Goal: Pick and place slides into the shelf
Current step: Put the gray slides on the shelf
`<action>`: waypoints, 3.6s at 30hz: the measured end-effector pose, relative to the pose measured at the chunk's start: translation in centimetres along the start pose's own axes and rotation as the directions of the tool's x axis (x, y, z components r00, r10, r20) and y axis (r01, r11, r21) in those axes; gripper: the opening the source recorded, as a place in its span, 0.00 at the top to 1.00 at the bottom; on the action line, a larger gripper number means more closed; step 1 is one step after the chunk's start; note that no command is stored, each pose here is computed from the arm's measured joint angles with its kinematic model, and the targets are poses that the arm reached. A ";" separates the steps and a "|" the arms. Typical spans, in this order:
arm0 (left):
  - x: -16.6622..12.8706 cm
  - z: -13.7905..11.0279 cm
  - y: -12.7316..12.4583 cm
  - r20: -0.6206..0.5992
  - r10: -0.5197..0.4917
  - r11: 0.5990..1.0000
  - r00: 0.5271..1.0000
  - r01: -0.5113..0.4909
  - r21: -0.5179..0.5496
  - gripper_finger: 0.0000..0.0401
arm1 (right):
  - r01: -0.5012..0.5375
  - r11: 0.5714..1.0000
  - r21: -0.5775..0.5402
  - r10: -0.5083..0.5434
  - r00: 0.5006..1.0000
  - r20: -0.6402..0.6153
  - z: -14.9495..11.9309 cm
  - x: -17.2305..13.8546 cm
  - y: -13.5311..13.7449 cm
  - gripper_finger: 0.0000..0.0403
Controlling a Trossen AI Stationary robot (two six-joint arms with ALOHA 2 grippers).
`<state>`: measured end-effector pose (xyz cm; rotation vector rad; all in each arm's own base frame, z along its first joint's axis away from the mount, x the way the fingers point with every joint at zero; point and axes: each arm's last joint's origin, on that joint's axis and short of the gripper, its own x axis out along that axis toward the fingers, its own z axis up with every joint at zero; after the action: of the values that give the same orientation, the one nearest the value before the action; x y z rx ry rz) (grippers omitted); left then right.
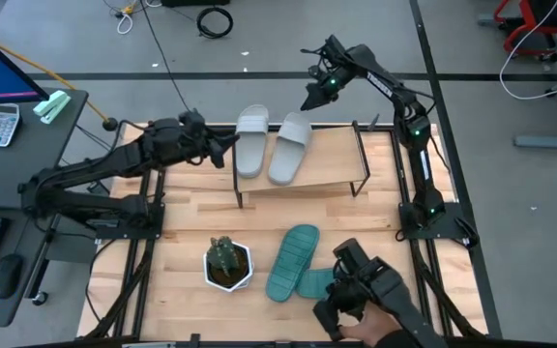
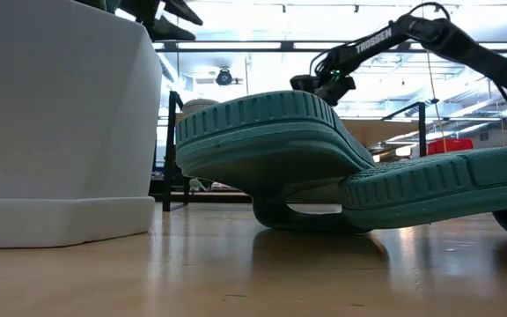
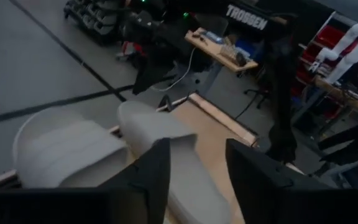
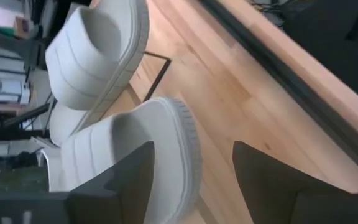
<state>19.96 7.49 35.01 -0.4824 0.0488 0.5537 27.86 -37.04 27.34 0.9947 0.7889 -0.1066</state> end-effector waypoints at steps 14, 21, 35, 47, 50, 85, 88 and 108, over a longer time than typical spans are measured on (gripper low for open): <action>-0.1 -0.1 2.1 -0.172 -0.078 0.997 0.982 0.076 -0.015 0.49 | 0.068 0.992 -0.102 -0.069 0.998 -0.005 0.4 2.6 1.7 0.45; -0.1 -0.2 2.4 -0.206 -0.096 0.995 0.974 0.094 -0.020 0.49 | 0.092 0.992 -0.084 -0.095 0.995 -0.025 0.0 3.3 1.0 0.47; -0.1 -0.2 2.4 -0.210 -0.108 0.994 0.972 0.104 -0.030 0.51 | -0.011 0.993 -0.120 0.010 1.000 -0.010 0.0 5.0 0.7 0.69; -0.1 -0.2 2.4 -0.209 -0.108 0.994 0.972 0.101 -0.047 0.53 | -0.143 0.977 -0.156 0.157 0.984 0.087 1.6 5.0 1.5 0.91; -0.1 -0.2 2.4 -0.209 -0.108 0.994 0.972 0.101 -0.047 0.53 | -0.143 0.973 -0.179 0.164 0.981 0.108 1.9 5.0 1.5 0.93; -0.1 -0.4 2.5 -0.230 -0.106 0.994 0.967 0.097 -0.049 0.56 | -0.179 0.971 -0.156 0.201 0.971 0.132 2.0 1.4 0.7 0.93; -0.1 -0.4 2.5 -0.231 -0.105 0.994 0.967 0.096 -0.053 0.55 | -0.153 0.973 -0.172 0.179 0.973 0.147 2.2 1.5 0.7 0.93; -0.1 -0.4 2.5 -0.231 -0.105 0.994 0.967 0.095 -0.057 0.56 | -0.095 0.978 -0.185 0.119 0.985 0.126 1.8 3.7 1.1 0.88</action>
<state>18.63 9.07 33.60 -0.5899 0.2360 0.3974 31.97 -36.91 26.31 0.8480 0.6070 -0.0100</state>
